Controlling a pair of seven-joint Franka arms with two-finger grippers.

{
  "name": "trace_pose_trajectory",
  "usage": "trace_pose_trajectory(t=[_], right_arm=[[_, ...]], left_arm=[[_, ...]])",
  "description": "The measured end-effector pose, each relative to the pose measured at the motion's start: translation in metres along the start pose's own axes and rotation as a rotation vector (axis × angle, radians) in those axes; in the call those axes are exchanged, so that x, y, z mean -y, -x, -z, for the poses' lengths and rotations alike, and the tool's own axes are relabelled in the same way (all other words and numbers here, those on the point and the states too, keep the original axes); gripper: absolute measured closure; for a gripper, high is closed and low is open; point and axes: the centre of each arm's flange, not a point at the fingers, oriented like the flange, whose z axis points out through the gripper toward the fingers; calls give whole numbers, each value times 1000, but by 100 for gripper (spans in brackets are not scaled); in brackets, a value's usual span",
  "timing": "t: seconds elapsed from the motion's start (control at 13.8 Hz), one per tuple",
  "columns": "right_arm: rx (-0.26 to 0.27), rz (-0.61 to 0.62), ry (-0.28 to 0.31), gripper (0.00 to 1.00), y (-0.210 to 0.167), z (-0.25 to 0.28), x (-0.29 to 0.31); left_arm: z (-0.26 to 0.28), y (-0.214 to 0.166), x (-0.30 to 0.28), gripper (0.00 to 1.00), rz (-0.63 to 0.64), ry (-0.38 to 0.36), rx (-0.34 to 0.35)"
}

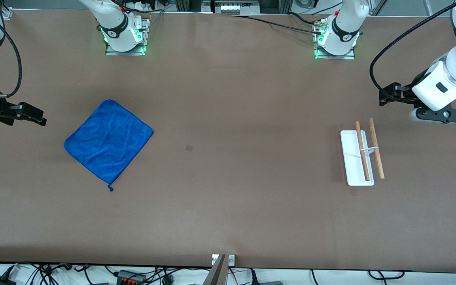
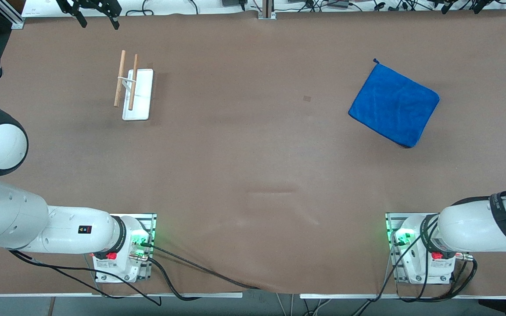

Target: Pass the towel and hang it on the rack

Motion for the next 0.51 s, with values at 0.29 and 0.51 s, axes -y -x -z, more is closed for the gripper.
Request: trace_pose_trajectory(t=[0.29, 0.51], right_arm=[[1, -2, 0, 0, 0, 0, -1], [1, -2, 0, 0, 0, 0, -1]], left_arm=[[0, 0, 0, 0, 0, 0, 0], [0, 0, 0, 0, 0, 0, 0]])
